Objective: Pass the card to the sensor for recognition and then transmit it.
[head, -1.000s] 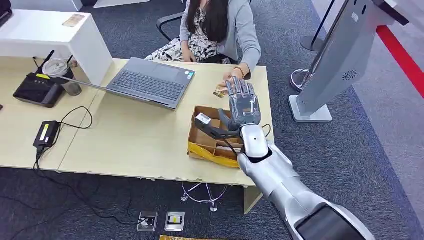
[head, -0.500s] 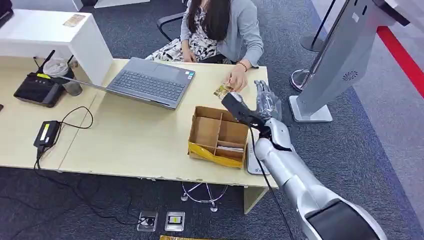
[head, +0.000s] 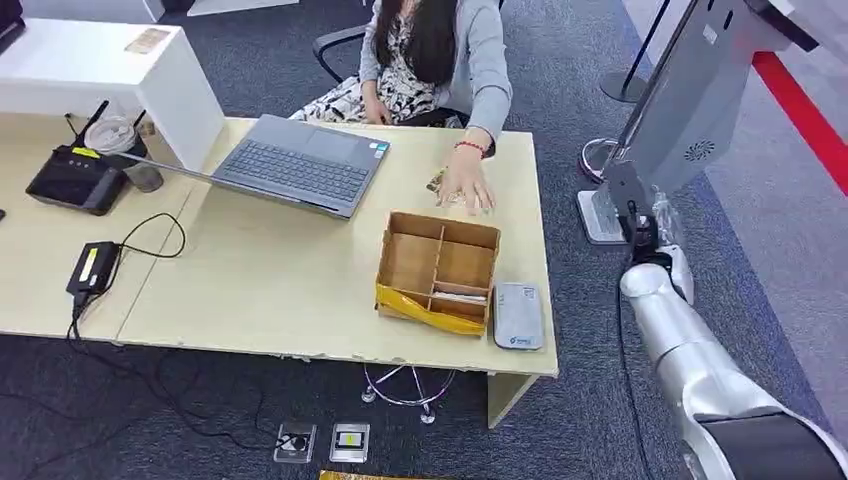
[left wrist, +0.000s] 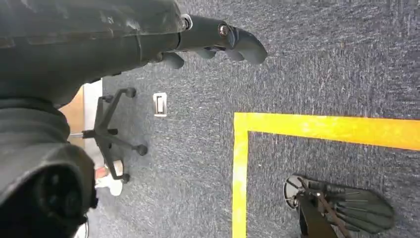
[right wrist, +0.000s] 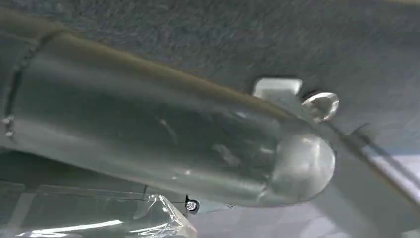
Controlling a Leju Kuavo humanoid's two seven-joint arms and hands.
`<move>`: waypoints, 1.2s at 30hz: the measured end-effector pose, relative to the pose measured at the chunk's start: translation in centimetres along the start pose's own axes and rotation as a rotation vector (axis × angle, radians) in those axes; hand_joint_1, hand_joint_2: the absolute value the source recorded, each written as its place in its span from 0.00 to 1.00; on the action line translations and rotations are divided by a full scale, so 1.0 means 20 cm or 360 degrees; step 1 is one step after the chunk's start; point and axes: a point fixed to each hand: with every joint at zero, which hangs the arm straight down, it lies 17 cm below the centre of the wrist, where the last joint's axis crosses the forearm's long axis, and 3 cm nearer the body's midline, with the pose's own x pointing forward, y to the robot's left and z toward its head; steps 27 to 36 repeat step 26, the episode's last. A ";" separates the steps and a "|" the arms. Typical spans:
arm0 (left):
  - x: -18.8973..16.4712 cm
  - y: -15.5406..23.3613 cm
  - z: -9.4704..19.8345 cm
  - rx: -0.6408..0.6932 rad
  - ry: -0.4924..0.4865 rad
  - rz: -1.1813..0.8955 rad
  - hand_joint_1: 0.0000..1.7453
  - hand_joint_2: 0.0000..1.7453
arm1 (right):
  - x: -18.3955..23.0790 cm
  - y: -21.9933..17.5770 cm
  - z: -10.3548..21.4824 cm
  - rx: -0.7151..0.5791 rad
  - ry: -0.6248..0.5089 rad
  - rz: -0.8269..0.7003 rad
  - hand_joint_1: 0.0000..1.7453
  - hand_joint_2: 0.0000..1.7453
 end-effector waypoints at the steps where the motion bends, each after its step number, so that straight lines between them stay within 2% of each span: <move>1: 0.00 0.00 0.00 0.0003 0.0001 0.0003 0.00 0.00 | -0.09 -0.05 -0.01 -0.0022 0.0057 0.0004 0.00 0.00; 6: -0.01 0.02 0.00 0.0026 0.0036 0.0027 0.00 0.00 | -0.55 -0.15 0.02 -0.0009 0.0411 -0.0018 0.00 0.00; 14: -0.02 0.02 0.00 0.0035 0.0051 0.0052 0.00 0.00 | -1.23 -0.18 0.25 -0.0006 0.0694 -0.0071 0.00 0.00; 17: -0.01 0.03 0.00 0.0052 0.0033 0.0056 0.00 0.00 | -1.54 -0.19 0.41 -0.0027 0.0899 -0.0141 0.00 0.00; 21: 0.00 0.05 -0.01 0.0077 0.0009 0.0067 0.00 0.00 | -1.96 -0.17 0.72 -0.0075 0.1164 -0.0255 0.00 0.00; 25: 0.00 0.06 -0.01 0.0098 0.0016 0.0107 0.00 0.00 | -2.24 -0.15 1.01 -0.0106 0.1360 -0.0343 0.00 0.00; 26: 0.00 0.06 -0.01 0.0102 0.0016 0.0113 0.00 0.00 | -2.30 -0.14 1.08 -0.0114 0.1410 -0.0359 0.00 0.00; 36: 0.00 0.06 -0.01 0.0102 0.0016 0.0113 0.00 0.00 | -2.30 -0.14 1.08 -0.0114 0.1410 -0.0359 0.00 0.00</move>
